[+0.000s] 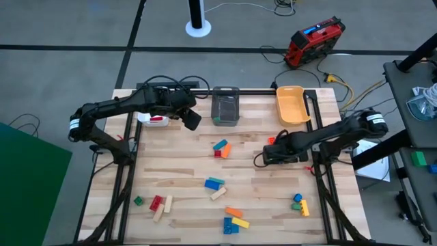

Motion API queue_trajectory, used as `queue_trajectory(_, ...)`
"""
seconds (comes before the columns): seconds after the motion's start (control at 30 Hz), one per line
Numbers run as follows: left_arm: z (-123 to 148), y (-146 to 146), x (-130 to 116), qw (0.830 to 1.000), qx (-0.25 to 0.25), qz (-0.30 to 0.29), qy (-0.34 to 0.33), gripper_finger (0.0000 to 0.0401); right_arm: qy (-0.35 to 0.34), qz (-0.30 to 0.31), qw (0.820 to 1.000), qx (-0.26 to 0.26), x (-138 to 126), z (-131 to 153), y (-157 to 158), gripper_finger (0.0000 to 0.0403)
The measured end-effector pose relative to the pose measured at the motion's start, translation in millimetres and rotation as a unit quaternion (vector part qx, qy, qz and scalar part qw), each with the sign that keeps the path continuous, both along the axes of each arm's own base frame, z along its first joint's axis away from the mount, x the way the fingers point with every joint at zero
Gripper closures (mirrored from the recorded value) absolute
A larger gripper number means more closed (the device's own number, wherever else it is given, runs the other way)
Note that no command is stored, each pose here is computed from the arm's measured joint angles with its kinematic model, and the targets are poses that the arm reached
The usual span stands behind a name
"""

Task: Sort blocks by size
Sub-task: Put the top small blue game piece into the black bin

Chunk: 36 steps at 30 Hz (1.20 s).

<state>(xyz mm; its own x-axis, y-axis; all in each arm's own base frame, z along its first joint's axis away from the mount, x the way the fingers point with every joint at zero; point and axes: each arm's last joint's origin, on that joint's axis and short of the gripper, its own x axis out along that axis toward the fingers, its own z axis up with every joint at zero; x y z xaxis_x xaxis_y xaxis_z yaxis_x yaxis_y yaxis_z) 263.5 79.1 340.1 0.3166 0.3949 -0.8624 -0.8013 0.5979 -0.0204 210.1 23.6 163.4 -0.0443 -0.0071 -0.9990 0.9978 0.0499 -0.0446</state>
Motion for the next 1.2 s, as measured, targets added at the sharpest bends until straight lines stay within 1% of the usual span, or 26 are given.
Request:
queue_trajectory(0.27,0,0,0,1.000,0.002,-0.006,0.003,0.0223,0.017,-0.018,1.000,-0.003,1,-10,-4,0.0204)
queue_trajectory(0.4,0,0,0,1.000,0.003,-0.009,0.004,0.0223,0.000,-0.025,1.000,-0.001,3,-16,-9,0.0204)
queue_trajectory(0.57,0,0,0,1.000,0.004,-0.010,0.004,0.0223,0.000,-0.036,0.999,-0.003,-1,-25,-14,0.0204)
queue_trajectory(0.83,0,0,0,1.000,0.004,-0.009,0.003,0.0223,-0.010,-0.025,1.000,-0.002,-3,-30,-15,0.0206)
queue_trajectory(0.93,0,0,0,1.000,0.004,-0.009,0.003,0.0223,-0.011,-0.025,1.000,-0.001,-3,-31,-15,0.0221)
queue_trajectory(1.1,0,0,0,1.000,0.004,-0.009,0.003,0.0223,-0.013,-0.024,1.000,-0.001,-3,-31,-15,0.0261)
queue_trajectory(1.2,0,0,0,1.000,0.005,-0.009,0.003,0.0223,-0.012,-0.021,1.000,-0.001,-3,-31,-15,0.0267)
